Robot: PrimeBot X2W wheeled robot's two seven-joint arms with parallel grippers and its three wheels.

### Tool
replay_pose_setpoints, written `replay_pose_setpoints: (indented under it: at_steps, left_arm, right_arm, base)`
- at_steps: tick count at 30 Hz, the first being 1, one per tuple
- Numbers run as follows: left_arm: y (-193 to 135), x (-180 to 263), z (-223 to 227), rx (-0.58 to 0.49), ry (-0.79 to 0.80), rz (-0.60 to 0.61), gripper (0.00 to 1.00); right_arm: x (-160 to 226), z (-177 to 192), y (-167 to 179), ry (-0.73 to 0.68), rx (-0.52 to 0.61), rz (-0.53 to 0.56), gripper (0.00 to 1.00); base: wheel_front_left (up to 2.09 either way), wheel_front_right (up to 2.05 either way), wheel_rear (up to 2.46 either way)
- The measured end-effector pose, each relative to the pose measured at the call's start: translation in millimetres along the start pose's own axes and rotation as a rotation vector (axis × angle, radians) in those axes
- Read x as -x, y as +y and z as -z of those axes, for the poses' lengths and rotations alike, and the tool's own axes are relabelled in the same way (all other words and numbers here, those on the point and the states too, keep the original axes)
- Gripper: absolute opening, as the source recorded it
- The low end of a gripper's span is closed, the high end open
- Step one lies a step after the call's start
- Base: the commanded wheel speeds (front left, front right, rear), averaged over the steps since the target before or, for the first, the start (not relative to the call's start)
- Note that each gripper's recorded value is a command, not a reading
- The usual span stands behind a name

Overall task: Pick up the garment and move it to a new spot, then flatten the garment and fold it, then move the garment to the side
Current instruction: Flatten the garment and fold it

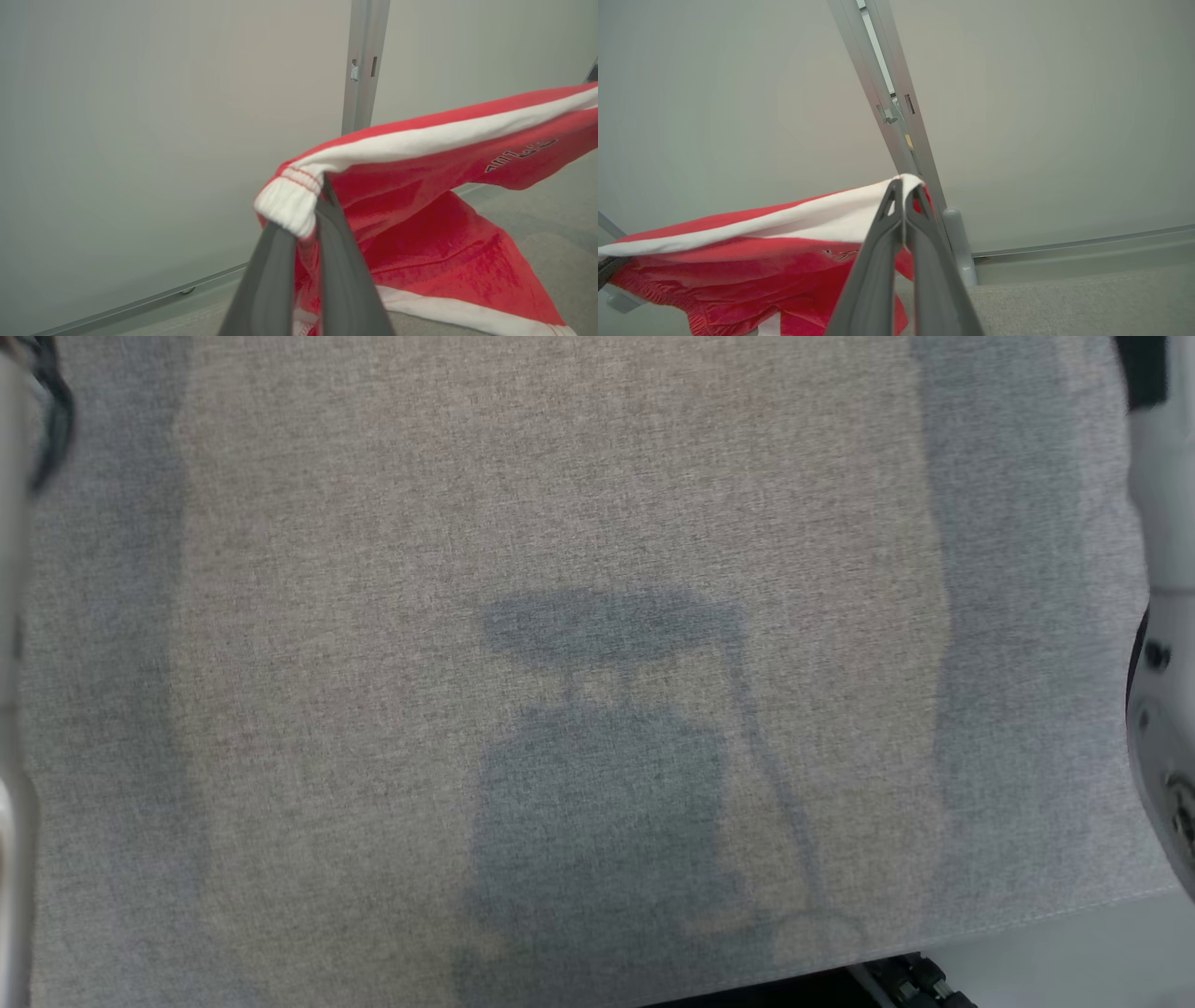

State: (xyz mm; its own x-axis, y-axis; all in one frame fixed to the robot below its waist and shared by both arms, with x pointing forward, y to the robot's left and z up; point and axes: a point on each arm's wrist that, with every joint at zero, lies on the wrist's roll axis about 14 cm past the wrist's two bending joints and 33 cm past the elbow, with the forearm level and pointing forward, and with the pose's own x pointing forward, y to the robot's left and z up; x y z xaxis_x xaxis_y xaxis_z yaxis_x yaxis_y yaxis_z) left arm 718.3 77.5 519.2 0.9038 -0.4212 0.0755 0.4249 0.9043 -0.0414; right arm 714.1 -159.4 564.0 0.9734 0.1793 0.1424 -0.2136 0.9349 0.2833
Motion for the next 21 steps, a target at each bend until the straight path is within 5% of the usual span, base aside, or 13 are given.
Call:
replay_pose_setpoints:
  at_steps: [5, 11, 21]
  left_arm:
    - [-18, 40, 90, 0.071, 0.155, 0.051, 0.0]
    - [-45, 100, 131, 0.109, 0.269, 0.135, 0.0]
    - [-99, 206, 141, 0.197, 0.467, 0.182, 0.0]
  right_arm:
    - [34, 77, -2, 0.137, -0.067, -0.03, 0.0]
    - [110, 126, -13, 0.315, -0.055, -0.065, 0.0]
    - [229, 134, -28, 0.543, -0.018, -0.038, 0.0]
  base:
    - [0.0, 0.0, 0.0]
    - [0.0, 0.0, 0.0]
    - [0.0, 0.0, 0.0]
